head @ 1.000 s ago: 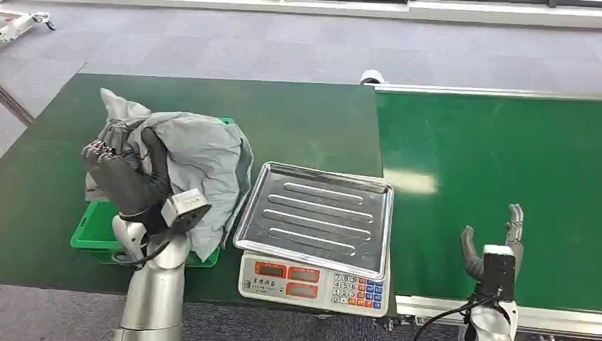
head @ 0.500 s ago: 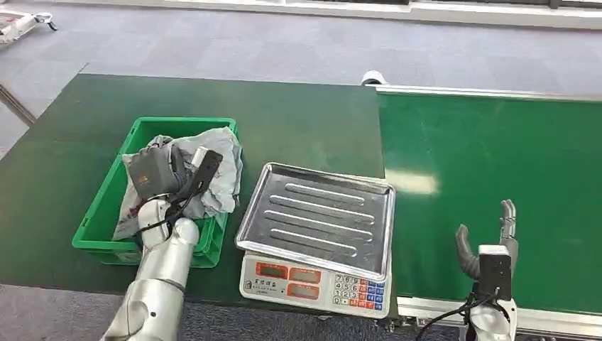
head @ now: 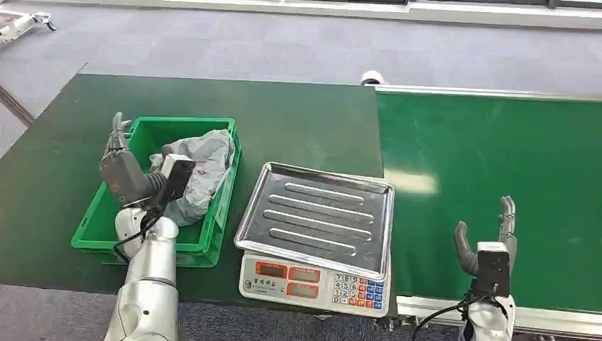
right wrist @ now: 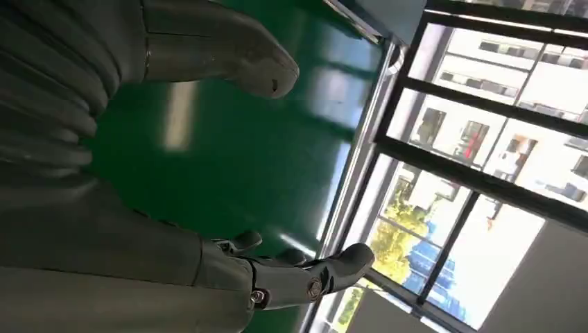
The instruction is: Moved the parcel from conveyor to table for the left to box.
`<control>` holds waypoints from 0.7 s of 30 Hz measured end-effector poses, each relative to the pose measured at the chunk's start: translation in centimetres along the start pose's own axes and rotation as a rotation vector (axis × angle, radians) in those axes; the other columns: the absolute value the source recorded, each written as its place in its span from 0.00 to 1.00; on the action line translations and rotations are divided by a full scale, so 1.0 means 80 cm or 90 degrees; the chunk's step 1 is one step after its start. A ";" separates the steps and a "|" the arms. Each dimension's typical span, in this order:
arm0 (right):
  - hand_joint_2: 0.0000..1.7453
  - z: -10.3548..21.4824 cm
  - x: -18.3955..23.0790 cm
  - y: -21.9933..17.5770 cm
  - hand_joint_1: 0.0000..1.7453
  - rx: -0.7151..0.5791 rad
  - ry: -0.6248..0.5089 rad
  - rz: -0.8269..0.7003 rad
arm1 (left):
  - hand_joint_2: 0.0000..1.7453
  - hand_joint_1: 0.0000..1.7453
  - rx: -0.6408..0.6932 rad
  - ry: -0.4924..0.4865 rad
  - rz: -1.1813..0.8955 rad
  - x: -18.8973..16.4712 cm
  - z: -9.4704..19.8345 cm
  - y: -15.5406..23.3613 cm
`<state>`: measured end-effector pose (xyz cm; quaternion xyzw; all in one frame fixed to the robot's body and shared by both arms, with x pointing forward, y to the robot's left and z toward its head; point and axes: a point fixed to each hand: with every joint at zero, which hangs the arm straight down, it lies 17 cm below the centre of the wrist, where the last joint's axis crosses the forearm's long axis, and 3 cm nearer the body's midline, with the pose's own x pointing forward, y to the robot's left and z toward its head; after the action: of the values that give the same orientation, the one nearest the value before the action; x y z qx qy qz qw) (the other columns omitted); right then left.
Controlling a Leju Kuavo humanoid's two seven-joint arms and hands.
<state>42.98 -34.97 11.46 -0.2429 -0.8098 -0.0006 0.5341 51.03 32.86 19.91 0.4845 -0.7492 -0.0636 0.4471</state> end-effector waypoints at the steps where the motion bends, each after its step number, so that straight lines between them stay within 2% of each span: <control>1: 1.00 0.000 0.000 -0.001 0.00 -0.004 0.001 0.000 | 0.00 0.00 0.017 0.014 0.019 -0.001 0.001 0.006; 9: 1.00 0.000 -0.001 -0.003 0.00 -0.008 0.003 -0.002 | 0.00 0.00 0.041 0.019 0.046 0.009 0.004 0.014; 13: 1.00 -0.001 -0.001 -0.004 0.00 -0.013 0.003 0.000 | 0.00 0.00 0.043 -0.005 0.059 0.034 0.004 0.011; 14: 1.00 -0.001 -0.001 -0.004 0.00 -0.013 0.004 -0.002 | 0.00 0.00 0.052 0.008 0.077 0.031 0.006 0.014; 16: 1.00 0.000 -0.001 -0.005 0.00 -0.017 0.005 -0.003 | 0.00 0.00 0.087 0.059 0.168 0.026 0.011 0.018; 18: 1.00 -0.001 -0.002 -0.006 0.00 -0.021 0.006 -0.006 | 0.00 0.00 0.075 0.130 0.392 0.034 0.019 -0.007; 19: 1.00 -0.002 -0.001 -0.006 0.00 -0.020 0.006 -0.007 | 0.00 0.00 0.030 0.131 0.502 0.055 0.025 -0.029; 21: 1.00 -0.007 0.003 -0.003 0.00 -0.018 -0.001 -0.009 | 0.00 0.00 -0.099 0.069 0.663 0.125 0.043 -0.061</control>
<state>43.28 -35.23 12.00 -0.2448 -0.8118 -0.0158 0.5299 50.50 21.31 21.39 0.0163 -0.8596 0.1366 0.4921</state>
